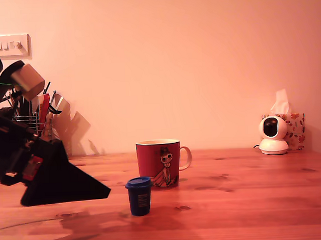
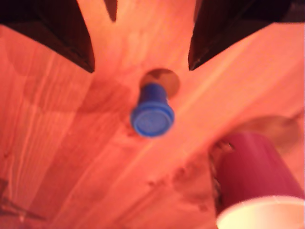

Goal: Pick up the coffee capsules on the table and drop them inside the coffee cup

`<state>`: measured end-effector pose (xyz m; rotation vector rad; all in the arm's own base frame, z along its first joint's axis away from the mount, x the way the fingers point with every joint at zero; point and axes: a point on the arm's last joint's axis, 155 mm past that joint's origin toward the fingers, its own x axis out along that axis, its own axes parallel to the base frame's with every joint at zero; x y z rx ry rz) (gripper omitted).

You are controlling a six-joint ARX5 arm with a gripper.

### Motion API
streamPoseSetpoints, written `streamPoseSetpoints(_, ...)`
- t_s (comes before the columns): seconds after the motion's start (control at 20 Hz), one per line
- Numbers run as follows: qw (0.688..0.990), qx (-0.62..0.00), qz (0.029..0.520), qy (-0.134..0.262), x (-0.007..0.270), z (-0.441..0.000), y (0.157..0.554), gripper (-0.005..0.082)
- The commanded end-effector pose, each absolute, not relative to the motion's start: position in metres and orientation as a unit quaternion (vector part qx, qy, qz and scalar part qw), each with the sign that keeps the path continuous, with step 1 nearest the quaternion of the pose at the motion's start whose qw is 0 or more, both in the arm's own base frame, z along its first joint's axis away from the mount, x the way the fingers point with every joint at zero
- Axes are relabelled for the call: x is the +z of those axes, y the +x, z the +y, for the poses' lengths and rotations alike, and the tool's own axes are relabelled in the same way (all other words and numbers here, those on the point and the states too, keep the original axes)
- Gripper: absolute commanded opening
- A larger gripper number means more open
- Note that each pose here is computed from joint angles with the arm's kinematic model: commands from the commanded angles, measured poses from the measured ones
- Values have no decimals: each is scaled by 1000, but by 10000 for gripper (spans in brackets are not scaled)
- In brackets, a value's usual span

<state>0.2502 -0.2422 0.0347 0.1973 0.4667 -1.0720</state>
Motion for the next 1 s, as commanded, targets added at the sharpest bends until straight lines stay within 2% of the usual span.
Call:
streamPoseSetpoints(0.0,823,-510,232,94,23,-243,244,569)
streamPoseSetpoints(0.6,808,-527,240,109,7,-264,257,569)
streamPoseSetpoints(0.95,806,-534,225,121,7,-279,276,568)
